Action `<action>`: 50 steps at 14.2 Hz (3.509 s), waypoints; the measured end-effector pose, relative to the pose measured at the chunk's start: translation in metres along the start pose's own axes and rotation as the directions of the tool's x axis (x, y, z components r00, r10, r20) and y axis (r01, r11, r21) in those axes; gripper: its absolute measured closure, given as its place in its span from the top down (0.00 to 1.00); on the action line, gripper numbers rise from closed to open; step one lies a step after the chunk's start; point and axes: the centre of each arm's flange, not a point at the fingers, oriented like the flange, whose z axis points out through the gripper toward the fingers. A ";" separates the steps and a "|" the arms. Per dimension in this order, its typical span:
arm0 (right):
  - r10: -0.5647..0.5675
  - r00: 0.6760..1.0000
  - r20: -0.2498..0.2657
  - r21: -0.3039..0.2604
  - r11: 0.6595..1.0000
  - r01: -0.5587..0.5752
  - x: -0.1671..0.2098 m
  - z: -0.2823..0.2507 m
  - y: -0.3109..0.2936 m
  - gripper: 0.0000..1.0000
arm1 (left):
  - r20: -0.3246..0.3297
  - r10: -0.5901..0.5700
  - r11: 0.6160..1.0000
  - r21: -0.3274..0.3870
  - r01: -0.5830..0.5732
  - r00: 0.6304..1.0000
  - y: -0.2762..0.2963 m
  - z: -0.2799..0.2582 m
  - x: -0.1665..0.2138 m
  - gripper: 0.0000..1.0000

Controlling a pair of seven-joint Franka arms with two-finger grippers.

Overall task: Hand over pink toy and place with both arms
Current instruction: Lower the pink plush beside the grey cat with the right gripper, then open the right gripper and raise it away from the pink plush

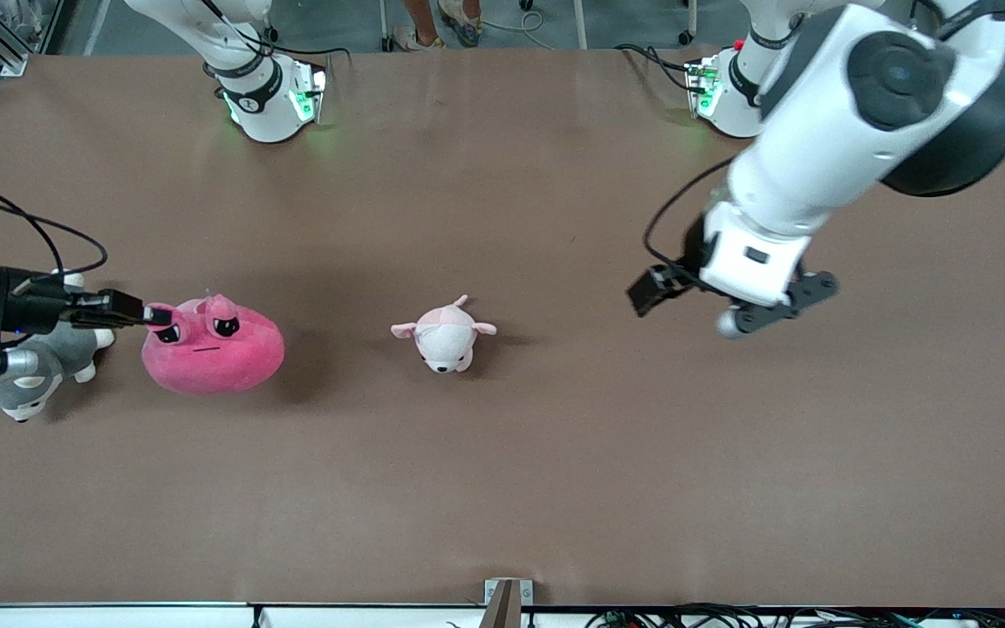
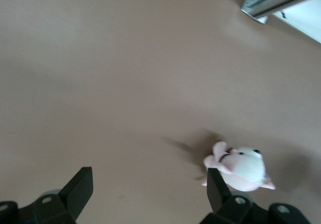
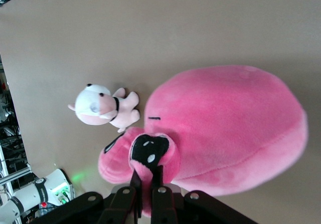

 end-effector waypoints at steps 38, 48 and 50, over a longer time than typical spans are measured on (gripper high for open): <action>-0.015 0.993 0.117 0.052 0.999 0.009 0.031 0.062 0.094 1.00 | 0.039 0.386 0.905 0.175 -0.387 0.922 -0.197 -0.106 -0.014 1.00; -0.021 1.000 -0.001 -0.255 0.967 0.020 0.018 -0.063 0.026 1.00 | 0.028 0.385 0.907 0.174 -0.384 0.922 -0.198 -0.107 -0.012 1.00; 0.026 0.999 -0.042 -0.325 0.945 -0.038 0.011 -0.082 -0.009 1.00 | 0.027 0.384 0.907 0.173 -0.383 0.923 -0.198 -0.107 -0.012 1.00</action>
